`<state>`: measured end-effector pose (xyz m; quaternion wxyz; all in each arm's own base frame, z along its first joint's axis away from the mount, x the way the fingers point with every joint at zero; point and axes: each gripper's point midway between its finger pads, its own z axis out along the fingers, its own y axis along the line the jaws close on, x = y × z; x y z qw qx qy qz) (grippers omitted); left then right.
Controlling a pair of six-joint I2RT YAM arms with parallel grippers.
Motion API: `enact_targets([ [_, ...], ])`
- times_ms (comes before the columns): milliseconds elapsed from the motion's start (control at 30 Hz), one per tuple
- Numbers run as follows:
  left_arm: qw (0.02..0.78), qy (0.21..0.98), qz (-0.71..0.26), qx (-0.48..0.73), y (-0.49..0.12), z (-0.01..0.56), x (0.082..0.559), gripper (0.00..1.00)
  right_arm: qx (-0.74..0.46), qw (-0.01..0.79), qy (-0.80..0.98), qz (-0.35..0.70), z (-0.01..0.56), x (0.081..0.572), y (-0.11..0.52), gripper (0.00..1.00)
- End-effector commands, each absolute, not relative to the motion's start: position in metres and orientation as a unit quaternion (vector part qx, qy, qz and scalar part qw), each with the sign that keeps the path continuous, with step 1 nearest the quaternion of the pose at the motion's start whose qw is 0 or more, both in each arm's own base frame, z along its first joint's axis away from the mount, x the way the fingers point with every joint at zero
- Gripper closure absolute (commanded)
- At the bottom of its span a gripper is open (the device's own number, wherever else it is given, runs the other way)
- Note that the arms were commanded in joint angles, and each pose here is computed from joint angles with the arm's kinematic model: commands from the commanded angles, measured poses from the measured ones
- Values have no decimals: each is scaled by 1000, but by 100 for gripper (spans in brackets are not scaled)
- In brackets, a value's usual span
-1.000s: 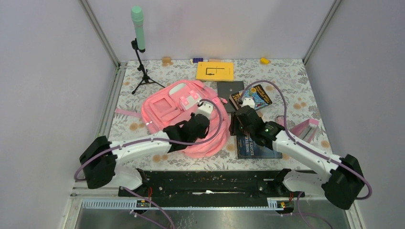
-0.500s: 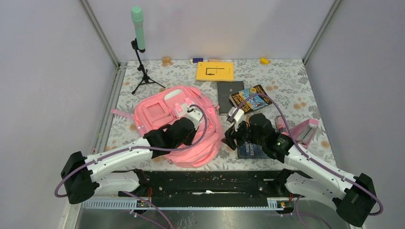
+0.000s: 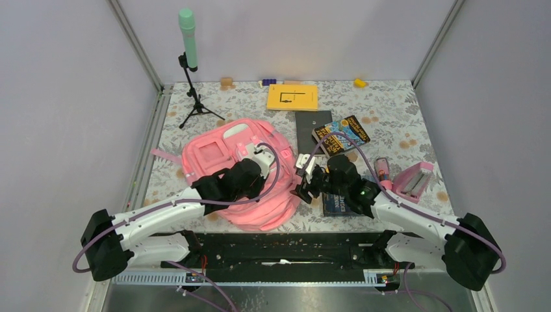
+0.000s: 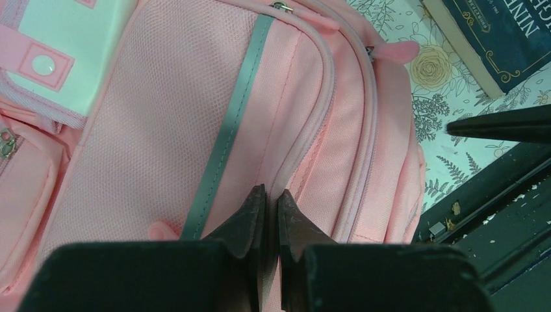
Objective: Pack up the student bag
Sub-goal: Unzip the student bag at the center of the board.
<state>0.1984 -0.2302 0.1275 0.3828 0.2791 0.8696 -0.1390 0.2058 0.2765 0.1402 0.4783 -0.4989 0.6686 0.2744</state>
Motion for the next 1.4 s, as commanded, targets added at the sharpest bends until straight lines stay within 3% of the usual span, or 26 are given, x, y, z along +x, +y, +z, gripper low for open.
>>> enact_targets([
  [0,417,847,-184,272,-245,165,203,100,-521,505,635,265,147,217,289,29],
  [233,418,846,-186,272,-243,166,203,100,-528,497,647,237,128,231,291,31],
  [467,417,847,-188,271,-242,165,203,100,-528,493,648,240,126,238,300,48],
  [633,414,848,-191,271,-243,165,203,100,-532,490,647,241,124,238,301,49],
  [1000,406,855,-192,259,-247,160,206,100,-530,474,656,253,122,230,298,100],
  [1367,422,865,-212,170,-251,161,220,100,-399,490,722,283,128,230,285,100],
])
